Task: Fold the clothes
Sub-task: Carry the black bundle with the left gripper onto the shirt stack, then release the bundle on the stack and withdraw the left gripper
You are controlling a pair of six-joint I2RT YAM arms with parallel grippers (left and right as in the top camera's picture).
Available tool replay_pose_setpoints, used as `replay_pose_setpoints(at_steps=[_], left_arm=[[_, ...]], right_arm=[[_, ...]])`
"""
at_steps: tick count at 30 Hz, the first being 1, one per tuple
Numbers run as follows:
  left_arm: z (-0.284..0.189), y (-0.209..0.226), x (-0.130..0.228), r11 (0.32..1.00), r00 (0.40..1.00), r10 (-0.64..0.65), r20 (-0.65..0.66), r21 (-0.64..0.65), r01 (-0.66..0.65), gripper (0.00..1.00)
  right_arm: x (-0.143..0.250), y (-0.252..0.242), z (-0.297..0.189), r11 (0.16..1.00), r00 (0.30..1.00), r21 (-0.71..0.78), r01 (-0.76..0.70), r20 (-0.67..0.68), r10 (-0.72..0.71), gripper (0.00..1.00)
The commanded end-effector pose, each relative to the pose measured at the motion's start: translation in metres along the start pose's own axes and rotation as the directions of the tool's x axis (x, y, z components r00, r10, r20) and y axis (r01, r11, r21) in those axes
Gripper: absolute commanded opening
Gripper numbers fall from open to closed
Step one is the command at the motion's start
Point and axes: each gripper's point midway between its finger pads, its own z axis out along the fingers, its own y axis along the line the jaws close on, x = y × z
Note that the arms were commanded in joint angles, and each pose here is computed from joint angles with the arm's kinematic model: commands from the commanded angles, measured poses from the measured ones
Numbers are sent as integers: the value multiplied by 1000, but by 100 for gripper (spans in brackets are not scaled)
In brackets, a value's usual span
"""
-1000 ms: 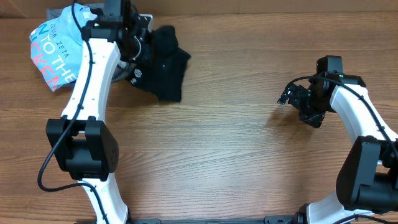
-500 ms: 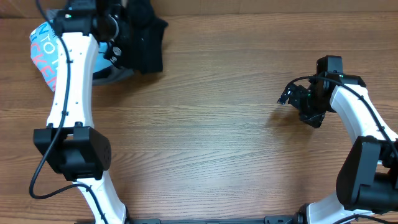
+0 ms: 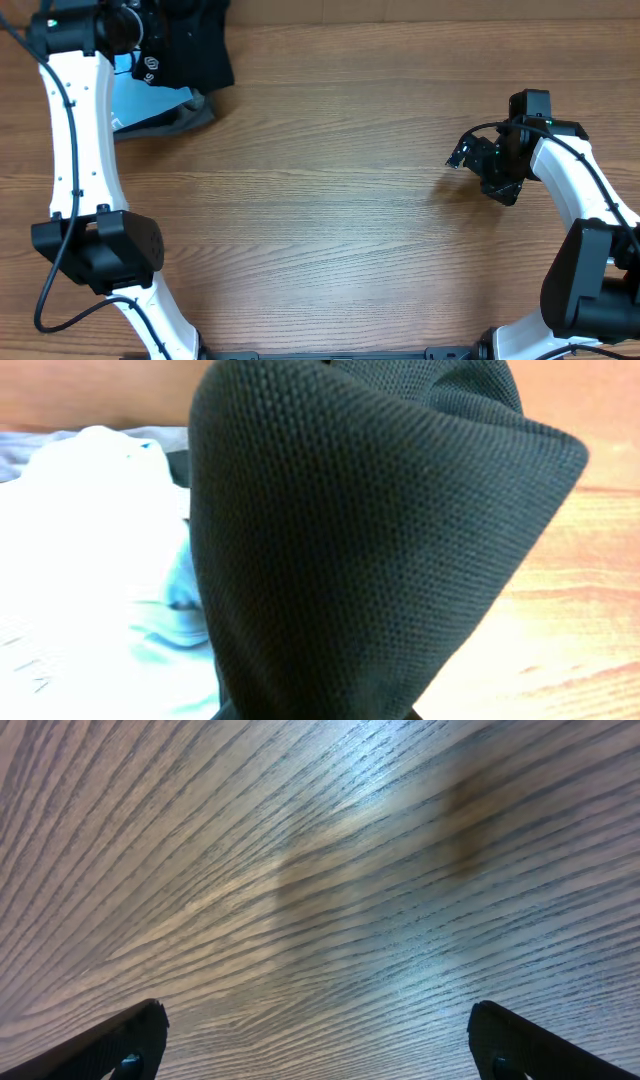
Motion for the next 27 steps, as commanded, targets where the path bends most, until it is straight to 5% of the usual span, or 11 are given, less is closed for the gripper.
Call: replay_pose_setpoints(at_steps=[1,14,17,24,27], left_arm=[[-16,27,-15,996,996,-74,58,-50,77,4],[8,129,9,946,981,-188,49,-261,194,10],[27,154,20,933,976,-214,32,-290,214,38],[52,210,50,869,965,-263,-1,-435,237,48],[46,218,47,862,963,-268,18,-442,248,76]], right_arm=[[-7,3,-6,1000,1000,-6,3,28,-2,100],[-7,3,-6,1000,1000,-6,3,28,-2,100],[-7,3,-6,1000,1000,-6,3,28,-2,100],[-7,3,-6,1000,1000,-6,3,28,-2,100],[-7,3,-6,1000,1000,-6,3,28,-2,100]])
